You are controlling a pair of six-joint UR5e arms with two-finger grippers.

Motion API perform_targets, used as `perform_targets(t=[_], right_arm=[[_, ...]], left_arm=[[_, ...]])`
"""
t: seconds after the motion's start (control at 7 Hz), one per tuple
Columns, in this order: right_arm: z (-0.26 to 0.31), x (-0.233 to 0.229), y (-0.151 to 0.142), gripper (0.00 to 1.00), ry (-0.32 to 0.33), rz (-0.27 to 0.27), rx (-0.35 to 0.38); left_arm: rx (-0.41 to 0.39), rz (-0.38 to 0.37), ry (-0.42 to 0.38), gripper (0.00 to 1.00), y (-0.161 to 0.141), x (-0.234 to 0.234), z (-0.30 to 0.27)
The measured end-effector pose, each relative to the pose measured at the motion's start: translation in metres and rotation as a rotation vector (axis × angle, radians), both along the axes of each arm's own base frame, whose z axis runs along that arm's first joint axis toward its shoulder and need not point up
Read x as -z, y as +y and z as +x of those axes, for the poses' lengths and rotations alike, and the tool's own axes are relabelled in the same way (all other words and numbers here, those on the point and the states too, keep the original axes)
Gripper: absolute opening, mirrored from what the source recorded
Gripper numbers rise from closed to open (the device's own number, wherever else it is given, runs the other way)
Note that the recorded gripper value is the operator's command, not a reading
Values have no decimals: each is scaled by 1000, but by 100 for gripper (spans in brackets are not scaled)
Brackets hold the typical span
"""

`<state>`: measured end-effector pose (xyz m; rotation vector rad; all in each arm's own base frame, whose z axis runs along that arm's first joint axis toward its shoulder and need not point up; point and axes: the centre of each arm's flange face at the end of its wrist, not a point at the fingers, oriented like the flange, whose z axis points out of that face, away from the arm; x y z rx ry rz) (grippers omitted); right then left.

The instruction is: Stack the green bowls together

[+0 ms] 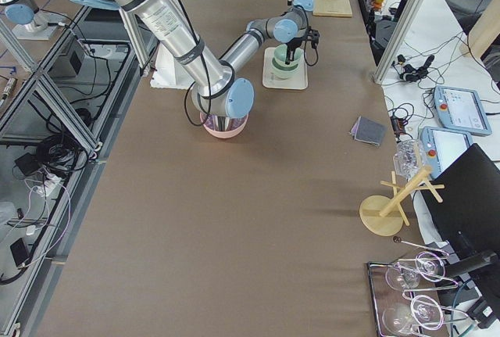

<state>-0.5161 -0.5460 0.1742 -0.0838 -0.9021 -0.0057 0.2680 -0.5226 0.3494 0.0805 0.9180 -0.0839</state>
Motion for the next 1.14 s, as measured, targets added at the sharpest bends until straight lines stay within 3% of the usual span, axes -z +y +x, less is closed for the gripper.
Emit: perform_targets(t=[1.14], right_arm=[[-16, -10, 5, 0, 25, -12, 14]], left_arm=[[-1, -3, -2, 98, -2, -2, 2]])
